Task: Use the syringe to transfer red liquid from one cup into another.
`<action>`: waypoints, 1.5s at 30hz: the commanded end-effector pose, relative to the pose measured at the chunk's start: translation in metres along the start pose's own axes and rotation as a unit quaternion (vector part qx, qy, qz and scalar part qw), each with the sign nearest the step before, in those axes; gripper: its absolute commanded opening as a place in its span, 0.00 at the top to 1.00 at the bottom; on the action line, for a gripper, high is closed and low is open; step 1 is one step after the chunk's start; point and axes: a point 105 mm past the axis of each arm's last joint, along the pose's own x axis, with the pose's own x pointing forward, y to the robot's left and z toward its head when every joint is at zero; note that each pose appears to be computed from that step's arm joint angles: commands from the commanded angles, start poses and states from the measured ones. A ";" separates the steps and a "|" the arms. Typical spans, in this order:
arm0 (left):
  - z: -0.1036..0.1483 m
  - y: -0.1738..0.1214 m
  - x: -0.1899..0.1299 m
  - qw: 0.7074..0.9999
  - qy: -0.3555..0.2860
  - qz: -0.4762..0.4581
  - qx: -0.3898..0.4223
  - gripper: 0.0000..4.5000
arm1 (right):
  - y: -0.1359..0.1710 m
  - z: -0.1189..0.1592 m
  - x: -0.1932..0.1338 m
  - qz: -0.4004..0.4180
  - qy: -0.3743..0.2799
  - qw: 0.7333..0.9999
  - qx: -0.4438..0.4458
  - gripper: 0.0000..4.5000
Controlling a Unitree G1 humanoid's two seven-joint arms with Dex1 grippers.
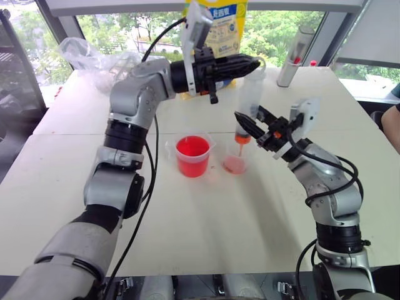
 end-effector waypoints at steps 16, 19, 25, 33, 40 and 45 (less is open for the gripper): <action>-0.045 -0.015 0.008 0.998 0.050 -0.034 -0.016 0.98 | -0.005 0.060 0.002 -0.001 -0.074 0.996 -0.048 0.70; -0.050 -0.016 0.007 0.998 0.054 -0.034 -0.019 0.98 | -0.006 0.064 0.002 -0.002 -0.078 0.996 -0.046 0.70; -0.056 -0.019 0.006 0.997 0.058 -0.033 -0.024 0.98 | -0.007 0.068 0.001 -0.003 -0.082 0.996 -0.041 0.70; -0.040 -0.012 0.004 0.999 0.040 -0.011 0.005 0.98 | -0.005 0.059 -0.001 0.003 -0.066 0.997 -0.034 0.70; -0.016 -0.001 -0.008 0.999 0.019 0.020 0.020 0.66 | 0.002 0.057 0.001 0.009 -0.068 0.998 -0.013 0.70; 0.017 0.013 -0.026 0.997 -0.023 0.070 0.040 0.13 | 0.005 0.054 0.001 0.010 -0.063 0.998 -0.005 0.70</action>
